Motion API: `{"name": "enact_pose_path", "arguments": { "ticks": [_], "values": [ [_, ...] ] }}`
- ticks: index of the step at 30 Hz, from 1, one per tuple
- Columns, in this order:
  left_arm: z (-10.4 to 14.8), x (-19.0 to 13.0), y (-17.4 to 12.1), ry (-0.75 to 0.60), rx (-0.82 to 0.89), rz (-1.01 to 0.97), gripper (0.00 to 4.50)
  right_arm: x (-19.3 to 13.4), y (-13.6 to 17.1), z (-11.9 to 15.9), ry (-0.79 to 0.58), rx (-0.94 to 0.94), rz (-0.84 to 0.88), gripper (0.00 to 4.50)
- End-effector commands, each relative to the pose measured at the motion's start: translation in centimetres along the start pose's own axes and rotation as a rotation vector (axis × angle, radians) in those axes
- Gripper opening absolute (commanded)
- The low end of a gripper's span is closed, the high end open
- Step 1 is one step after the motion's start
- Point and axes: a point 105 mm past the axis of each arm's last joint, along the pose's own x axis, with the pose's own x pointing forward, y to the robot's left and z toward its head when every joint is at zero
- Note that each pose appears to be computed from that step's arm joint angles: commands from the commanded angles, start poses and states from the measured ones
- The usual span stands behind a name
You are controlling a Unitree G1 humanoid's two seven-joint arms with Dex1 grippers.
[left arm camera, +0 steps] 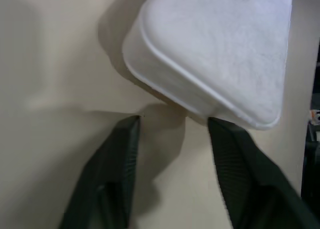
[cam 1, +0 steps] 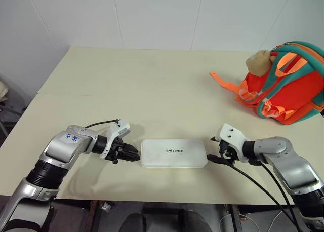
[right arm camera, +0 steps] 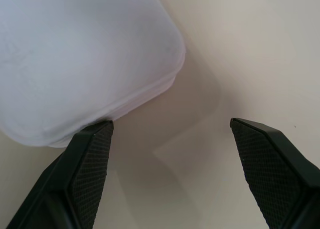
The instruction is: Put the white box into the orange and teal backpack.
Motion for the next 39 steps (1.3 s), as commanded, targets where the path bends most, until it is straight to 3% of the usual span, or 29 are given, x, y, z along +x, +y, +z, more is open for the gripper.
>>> {"name": "enact_pose_path", "arguments": {
  "ticks": [1,5,20,39],
  "values": [
    [0.4,-0.4,0.1,-0.007,0.015,0.017,3.37,-0.3,0.7,1.2,-0.047,-0.041,0.051,4.50],
    [0.1,-1.5,0.8,-0.006,-0.007,0.051,4.48,-0.9,0.3,0.8,-0.028,-0.038,0.041,4.50],
    [-0.7,-1.9,2.5,-0.003,-0.032,0.120,4.48,-0.1,1.0,1.3,-0.048,-0.034,0.061,4.50],
    [-3.3,-3.8,5.2,0.110,0.024,0.275,4.48,-1.1,-0.4,0.0,0.048,-0.063,-0.042,4.50]
  ]
}}
